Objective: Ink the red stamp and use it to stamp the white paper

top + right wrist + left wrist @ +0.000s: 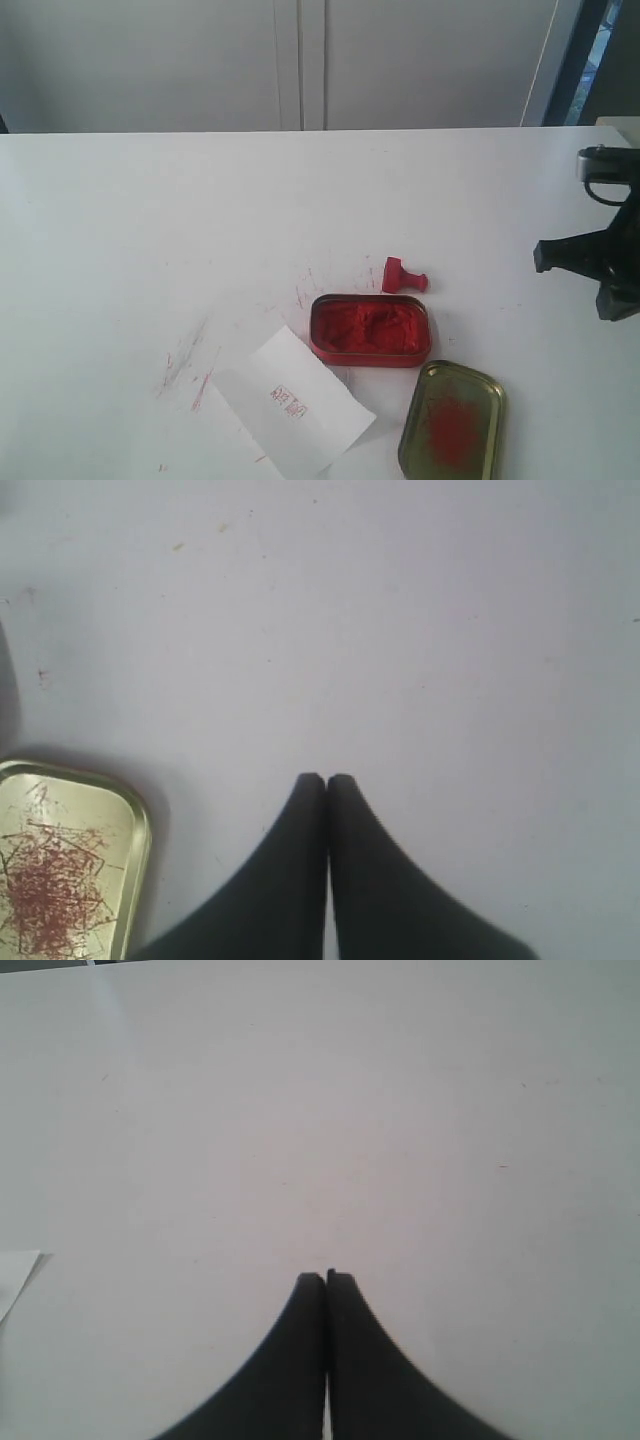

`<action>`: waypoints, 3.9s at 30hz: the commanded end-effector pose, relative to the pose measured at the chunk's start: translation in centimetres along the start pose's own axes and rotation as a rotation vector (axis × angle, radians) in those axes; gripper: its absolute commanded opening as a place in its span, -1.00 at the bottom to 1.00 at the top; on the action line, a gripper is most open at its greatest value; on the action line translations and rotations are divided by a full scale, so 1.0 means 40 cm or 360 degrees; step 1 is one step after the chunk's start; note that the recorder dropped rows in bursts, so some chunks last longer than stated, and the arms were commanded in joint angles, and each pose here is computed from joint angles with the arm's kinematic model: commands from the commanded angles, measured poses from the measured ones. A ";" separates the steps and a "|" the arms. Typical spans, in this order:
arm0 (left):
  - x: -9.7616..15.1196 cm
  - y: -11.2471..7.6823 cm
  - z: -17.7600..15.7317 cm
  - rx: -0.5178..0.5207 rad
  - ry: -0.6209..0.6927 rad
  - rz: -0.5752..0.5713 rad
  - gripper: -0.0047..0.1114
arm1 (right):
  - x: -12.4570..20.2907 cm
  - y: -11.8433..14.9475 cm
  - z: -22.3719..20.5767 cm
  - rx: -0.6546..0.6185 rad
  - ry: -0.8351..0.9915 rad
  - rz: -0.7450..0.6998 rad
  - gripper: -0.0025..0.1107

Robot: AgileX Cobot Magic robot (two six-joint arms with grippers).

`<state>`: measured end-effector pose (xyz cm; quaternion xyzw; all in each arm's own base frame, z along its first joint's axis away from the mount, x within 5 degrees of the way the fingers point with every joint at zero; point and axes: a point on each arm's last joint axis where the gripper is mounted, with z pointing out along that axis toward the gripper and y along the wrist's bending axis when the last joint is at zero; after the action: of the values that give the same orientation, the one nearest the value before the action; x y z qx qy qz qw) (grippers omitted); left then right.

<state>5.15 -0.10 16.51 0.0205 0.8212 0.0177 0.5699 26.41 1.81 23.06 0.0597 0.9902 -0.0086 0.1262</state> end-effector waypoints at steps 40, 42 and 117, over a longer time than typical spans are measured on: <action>-0.004 0.000 -0.001 0.0003 0.0003 -0.0016 -0.92 | 0.342 -0.102 -0.292 -0.0098 -0.1459 -0.0050 -0.96; -0.004 0.000 -0.001 0.0003 0.0003 -0.0016 -0.92 | 0.342 -0.103 -0.292 -0.0096 -0.1460 -0.0051 -0.96; -0.004 0.000 -0.001 0.0003 0.0003 -0.0016 -0.92 | 0.436 -0.116 -0.288 -0.0117 -0.1967 -0.0135 -0.96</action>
<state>5.15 -0.10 16.51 0.0205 0.8212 0.0177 0.5699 6.35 -0.34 29.99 0.0030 0.7434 -0.0049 0.6689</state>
